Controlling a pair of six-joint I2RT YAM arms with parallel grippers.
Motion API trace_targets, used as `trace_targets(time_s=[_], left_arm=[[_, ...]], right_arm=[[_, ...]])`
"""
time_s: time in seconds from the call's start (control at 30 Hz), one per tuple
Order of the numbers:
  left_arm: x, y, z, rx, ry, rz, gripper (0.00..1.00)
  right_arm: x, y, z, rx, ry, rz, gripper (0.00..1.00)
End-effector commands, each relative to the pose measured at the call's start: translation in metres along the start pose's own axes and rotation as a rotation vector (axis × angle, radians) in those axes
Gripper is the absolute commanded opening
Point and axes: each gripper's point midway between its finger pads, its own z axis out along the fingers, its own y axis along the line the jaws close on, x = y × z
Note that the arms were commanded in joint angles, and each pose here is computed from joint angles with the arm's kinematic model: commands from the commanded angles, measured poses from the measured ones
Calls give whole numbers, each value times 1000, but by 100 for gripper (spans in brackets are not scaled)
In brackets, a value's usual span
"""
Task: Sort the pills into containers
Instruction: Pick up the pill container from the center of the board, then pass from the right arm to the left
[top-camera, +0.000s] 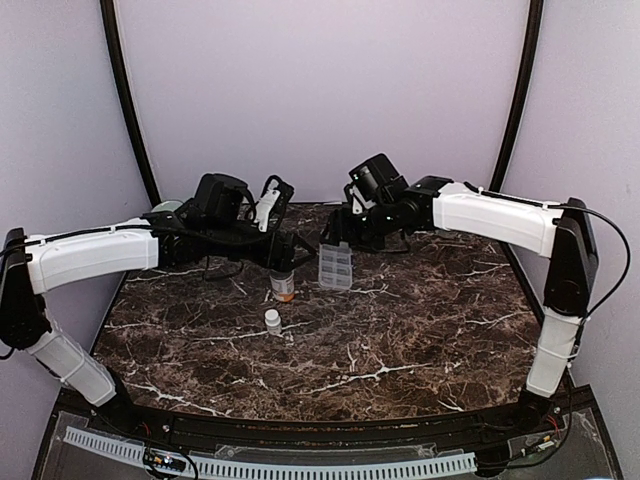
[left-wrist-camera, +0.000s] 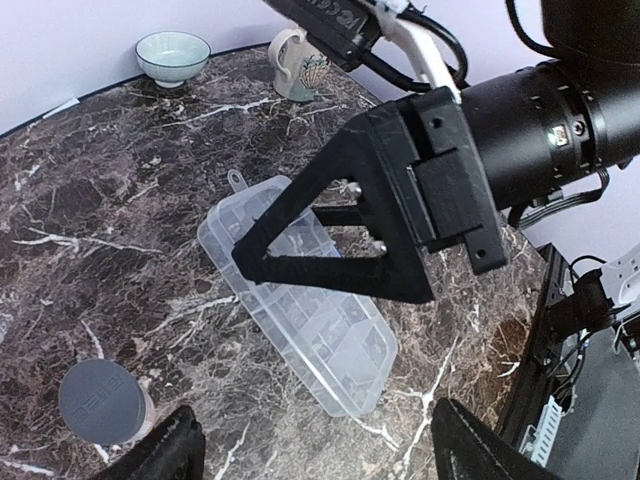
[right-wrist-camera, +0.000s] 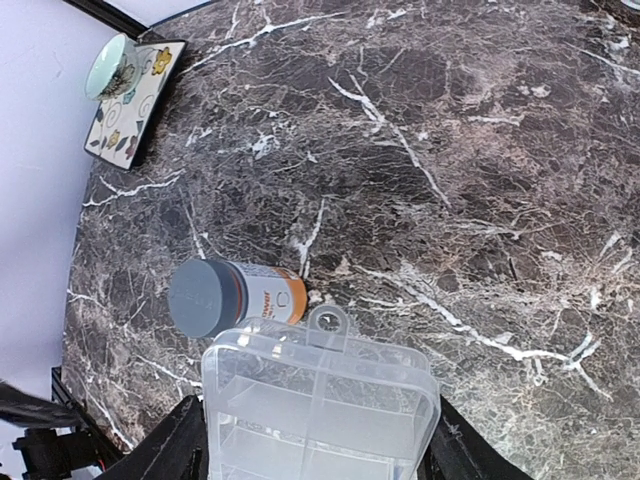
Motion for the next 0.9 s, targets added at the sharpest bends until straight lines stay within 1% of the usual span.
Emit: trace_targets(time_s=[0.0, 0.23, 0.37, 0.5, 0.63, 0.7, 0.77, 0.8, 0.87], left_arm=[[7, -9, 7, 92, 86, -90, 80], [12, -14, 17, 140, 118, -127, 79], [10, -16, 20, 161, 109, -140, 75], [7, -18, 22, 176, 97, -143, 69], [10, -19, 26, 193, 104, -151, 61], [9, -21, 26, 199, 97, -151, 55], [8, -21, 26, 202, 92, -151, 47], [7, -21, 26, 205, 90, -150, 41], [7, -21, 28, 209, 92, -148, 32]], right_arm=[[-17, 28, -25, -89, -73, -18, 54], [-23, 46, -35, -141, -93, -9, 55], [-20, 56, -35, -160, -89, -14, 55], [-18, 61, -35, -168, -86, -16, 55], [-18, 65, -39, -177, -90, -18, 55], [-16, 66, -40, -173, -89, -19, 55], [-16, 65, -41, -171, -89, -19, 55], [-16, 65, -42, -171, -91, -18, 55], [-16, 65, -42, -172, -91, -18, 55]])
